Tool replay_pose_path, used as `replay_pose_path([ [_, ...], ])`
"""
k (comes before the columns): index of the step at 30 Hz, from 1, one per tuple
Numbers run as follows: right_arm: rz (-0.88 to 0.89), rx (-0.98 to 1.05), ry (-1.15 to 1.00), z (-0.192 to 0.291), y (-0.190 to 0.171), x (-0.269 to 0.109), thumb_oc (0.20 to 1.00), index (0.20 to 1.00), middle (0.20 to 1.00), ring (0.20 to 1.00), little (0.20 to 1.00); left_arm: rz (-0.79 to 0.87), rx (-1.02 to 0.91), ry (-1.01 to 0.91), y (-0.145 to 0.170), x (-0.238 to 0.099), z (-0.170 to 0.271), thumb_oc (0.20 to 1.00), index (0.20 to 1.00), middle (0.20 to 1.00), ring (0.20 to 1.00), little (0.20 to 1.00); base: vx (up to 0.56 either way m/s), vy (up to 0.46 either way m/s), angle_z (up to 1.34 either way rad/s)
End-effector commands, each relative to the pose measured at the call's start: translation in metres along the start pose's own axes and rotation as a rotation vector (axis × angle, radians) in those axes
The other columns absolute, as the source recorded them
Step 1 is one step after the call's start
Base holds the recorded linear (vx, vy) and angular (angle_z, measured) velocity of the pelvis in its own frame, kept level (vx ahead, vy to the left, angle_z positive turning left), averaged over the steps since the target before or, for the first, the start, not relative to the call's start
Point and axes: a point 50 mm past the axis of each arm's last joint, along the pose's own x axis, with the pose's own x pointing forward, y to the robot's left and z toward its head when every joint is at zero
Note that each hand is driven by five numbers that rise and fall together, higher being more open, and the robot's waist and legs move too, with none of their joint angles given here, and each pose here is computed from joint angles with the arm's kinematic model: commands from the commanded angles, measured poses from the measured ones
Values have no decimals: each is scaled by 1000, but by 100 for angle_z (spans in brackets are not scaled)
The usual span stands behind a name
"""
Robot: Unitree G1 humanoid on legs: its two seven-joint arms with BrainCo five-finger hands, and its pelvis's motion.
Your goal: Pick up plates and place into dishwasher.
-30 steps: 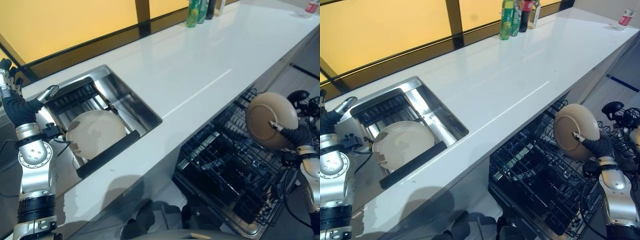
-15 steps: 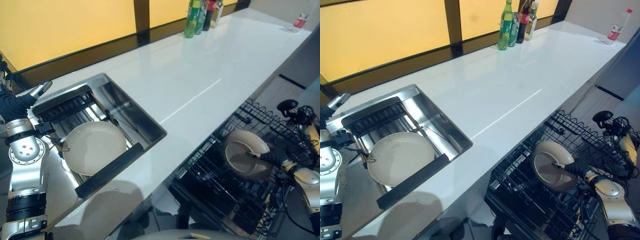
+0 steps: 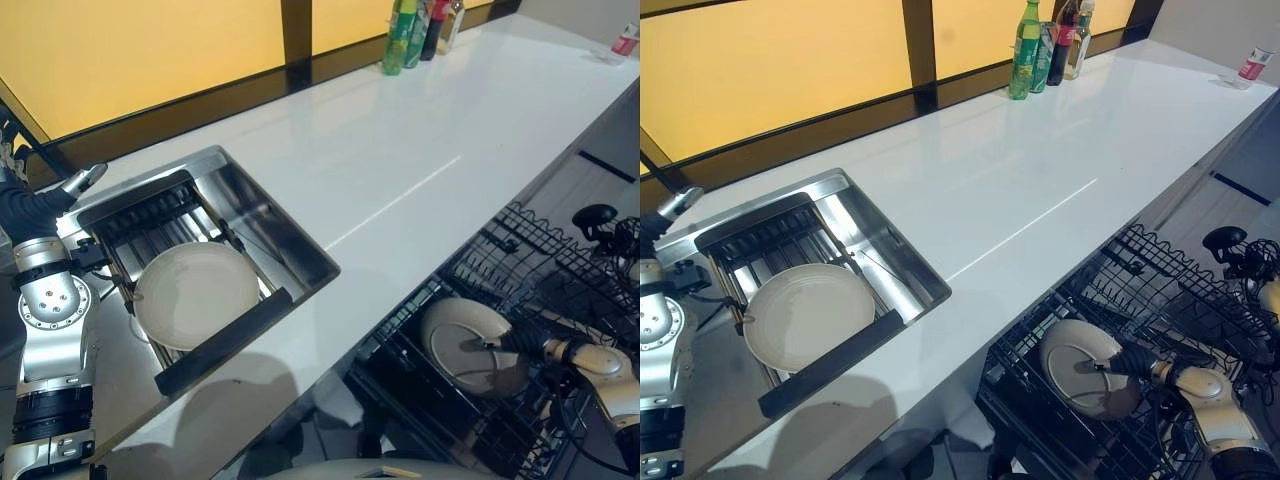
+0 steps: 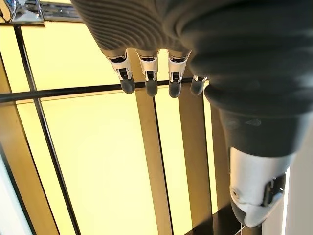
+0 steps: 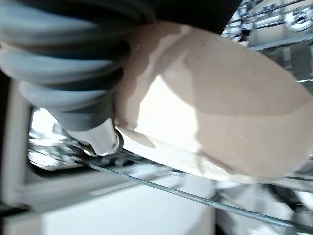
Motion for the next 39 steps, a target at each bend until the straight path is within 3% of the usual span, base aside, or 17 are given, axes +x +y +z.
replay_pose_path([
  [1, 80, -132, 50, 4, -4, -1, 200, 200, 200, 200, 200, -86, 37, -100, -11, 12, 16, 1000, 1000, 1000, 1000, 1000, -3, -31, 2],
  [10, 299, -252, 234, -20, 42, 26, 200, 200, 200, 200, 200, -115, 29, -103, -21, 13, 18, 1000, 1000, 1000, 1000, 1000, -3, -1, 1],
  [19, 557, -206, 474, -63, 89, 33, 200, 200, 200, 200, 200, -135, 10, -110, -29, 17, 24, 1000, 1000, 1000, 1000, 1000, -7, 1, 6],
  [38, 424, -120, 372, -61, 94, 39, 200, 200, 200, 200, 200, -141, 22, -94, -27, 19, 20, 1000, 1000, 1000, 1000, 1000, -3, -2, 1],
  [39, 402, -116, 363, -59, 92, 39, 564, 564, 564, 564, 564, -144, 25, -93, -26, 18, 20, 1000, 1000, 1000, 1000, 1000, 0, 0, 0],
])
